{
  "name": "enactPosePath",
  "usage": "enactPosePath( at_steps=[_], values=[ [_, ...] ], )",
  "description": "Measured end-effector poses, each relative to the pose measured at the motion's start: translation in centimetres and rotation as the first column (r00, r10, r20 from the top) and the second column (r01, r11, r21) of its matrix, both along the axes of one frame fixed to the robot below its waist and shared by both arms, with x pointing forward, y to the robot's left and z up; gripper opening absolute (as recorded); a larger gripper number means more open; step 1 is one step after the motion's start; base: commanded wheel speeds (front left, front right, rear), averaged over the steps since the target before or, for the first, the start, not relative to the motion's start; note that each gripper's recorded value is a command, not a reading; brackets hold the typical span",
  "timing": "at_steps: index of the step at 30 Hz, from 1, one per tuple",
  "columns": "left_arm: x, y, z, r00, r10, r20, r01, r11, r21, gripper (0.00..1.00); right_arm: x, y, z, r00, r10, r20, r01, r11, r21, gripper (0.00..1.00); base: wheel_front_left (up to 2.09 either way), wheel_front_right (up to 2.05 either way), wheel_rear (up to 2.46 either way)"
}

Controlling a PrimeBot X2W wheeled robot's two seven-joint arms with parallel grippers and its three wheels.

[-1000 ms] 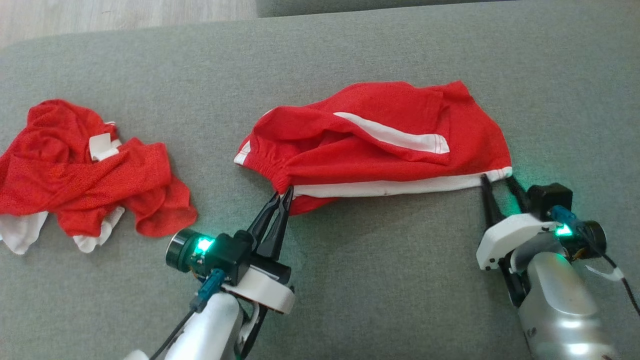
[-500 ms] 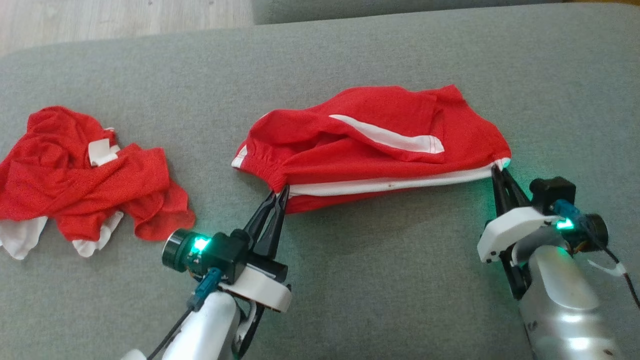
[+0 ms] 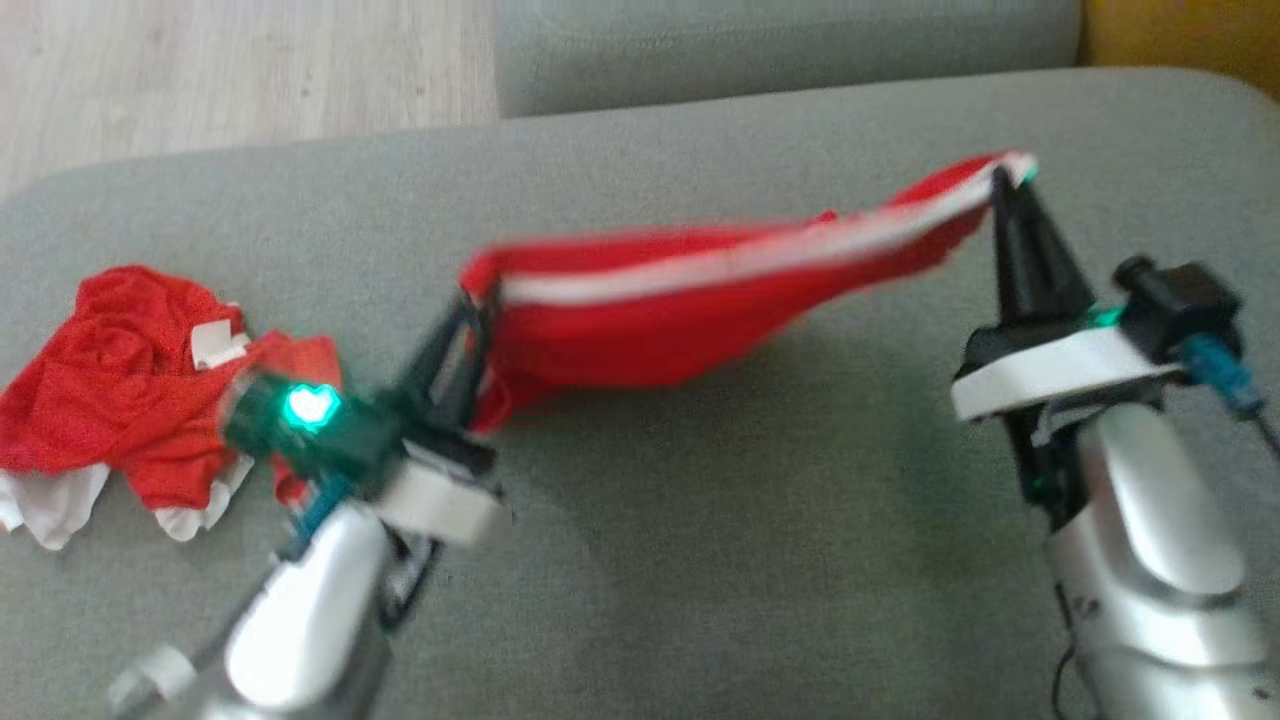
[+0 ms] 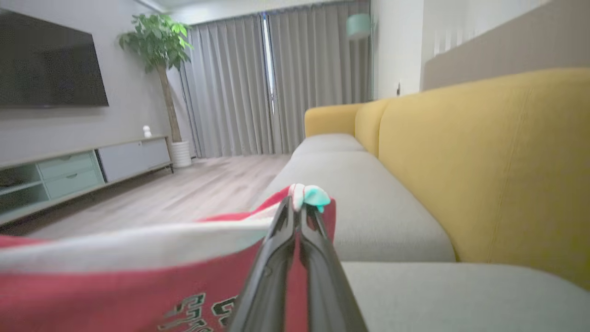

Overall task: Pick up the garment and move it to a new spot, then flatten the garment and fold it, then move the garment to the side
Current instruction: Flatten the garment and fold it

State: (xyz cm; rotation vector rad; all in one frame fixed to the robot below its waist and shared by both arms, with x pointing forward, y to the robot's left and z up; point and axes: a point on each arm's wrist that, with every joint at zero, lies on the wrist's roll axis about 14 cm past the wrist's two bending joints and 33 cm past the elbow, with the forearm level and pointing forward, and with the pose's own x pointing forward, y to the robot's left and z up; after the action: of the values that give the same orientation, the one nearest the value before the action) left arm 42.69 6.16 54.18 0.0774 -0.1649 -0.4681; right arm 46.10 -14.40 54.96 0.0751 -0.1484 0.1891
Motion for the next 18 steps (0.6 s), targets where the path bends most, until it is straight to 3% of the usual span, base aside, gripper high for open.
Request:
enactPosePath(
  at_steps=[4,10,18],
  values=[
    [1.9,0.7,6.7,0.987,-0.018,0.163,0.010,0.999,0.052,0.00,-0.1,-0.4,6.1,0.988,0.006,0.153,-0.005,1.000,-0.006,0.00,0.00,0.00,0.00],
    [1.9,1.0,16.6,0.933,-0.028,0.358,0.006,0.998,0.060,0.00,-1.7,-0.6,15.2,0.936,0.005,0.351,0.014,0.999,-0.052,0.00,0.00,0.00,0.00],
    [-0.9,0.2,20.7,0.897,-0.070,0.437,0.053,0.997,0.050,0.00,-5.6,-2.1,19.2,0.894,-0.036,0.446,0.079,0.994,-0.077,0.00,0.00,0.00,0.00]
  ],
)
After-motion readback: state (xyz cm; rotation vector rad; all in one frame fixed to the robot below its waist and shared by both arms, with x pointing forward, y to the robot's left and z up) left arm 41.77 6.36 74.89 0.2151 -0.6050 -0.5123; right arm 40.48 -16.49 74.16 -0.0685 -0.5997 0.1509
